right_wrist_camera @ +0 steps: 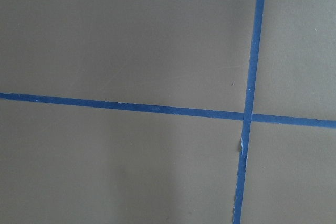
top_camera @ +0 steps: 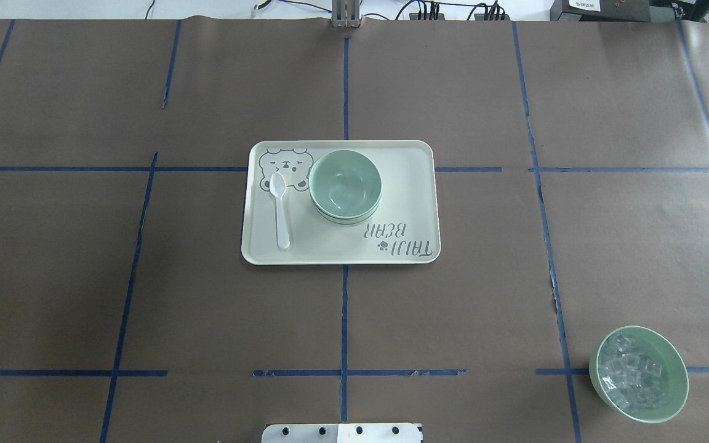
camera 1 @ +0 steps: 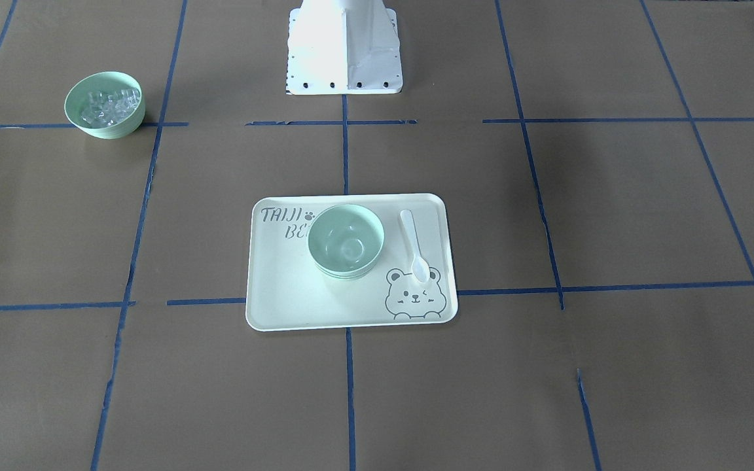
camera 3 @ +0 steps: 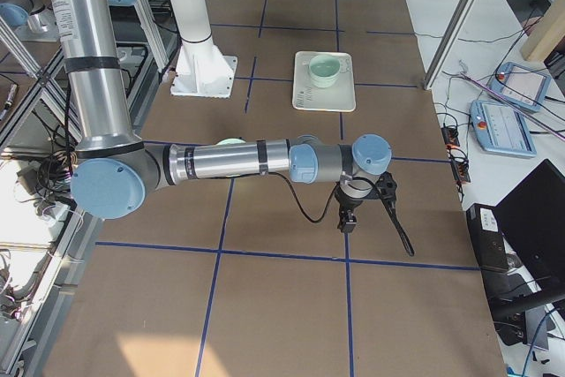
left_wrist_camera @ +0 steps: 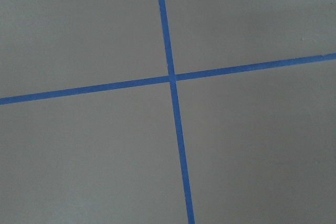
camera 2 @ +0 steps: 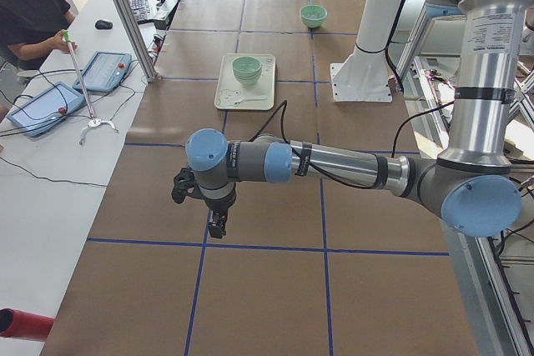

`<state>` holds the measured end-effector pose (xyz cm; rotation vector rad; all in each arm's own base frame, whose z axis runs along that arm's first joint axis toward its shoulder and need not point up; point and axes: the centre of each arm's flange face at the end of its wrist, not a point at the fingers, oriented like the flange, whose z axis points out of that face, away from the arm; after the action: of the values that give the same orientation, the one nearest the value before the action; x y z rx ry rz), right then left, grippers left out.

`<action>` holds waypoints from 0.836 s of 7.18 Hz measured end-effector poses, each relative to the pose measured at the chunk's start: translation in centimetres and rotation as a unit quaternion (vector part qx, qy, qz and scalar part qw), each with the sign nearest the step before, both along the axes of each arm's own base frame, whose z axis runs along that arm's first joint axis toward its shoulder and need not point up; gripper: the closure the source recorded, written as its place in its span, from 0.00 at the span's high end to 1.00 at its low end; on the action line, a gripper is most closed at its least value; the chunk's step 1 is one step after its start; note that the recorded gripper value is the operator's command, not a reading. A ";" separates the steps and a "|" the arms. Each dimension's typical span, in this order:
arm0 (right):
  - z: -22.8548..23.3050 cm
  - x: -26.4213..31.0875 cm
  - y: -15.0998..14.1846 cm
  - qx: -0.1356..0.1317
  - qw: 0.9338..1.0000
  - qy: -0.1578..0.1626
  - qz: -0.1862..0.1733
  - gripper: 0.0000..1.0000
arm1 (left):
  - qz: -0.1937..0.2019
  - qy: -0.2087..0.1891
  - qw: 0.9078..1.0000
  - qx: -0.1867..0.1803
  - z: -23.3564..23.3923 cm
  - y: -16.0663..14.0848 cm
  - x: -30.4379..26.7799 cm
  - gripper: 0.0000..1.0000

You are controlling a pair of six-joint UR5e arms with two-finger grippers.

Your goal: Stack green bowls together

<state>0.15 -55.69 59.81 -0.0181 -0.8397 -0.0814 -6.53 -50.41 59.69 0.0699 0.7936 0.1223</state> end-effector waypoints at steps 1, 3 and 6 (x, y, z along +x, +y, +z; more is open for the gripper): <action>0.0 0.0 0.0 0.000 1.000 0.000 0.000 1.00 | 0.000 0.001 1.000 0.001 0.0 -0.1 0.0 1.00; 0.0 0.0 0.0 -0.001 1.000 0.000 0.000 1.00 | -0.001 -0.001 1.000 0.000 0.0 -0.1 0.0 1.00; -0.3 0.0 0.0 0.007 1.000 0.000 0.000 1.00 | -0.003 -0.003 1.000 0.000 -0.1 -0.2 -0.1 1.00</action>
<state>0.18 -55.72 59.51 -0.0043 -0.8395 -0.0880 -6.59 -50.64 59.59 0.0715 0.7878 0.1175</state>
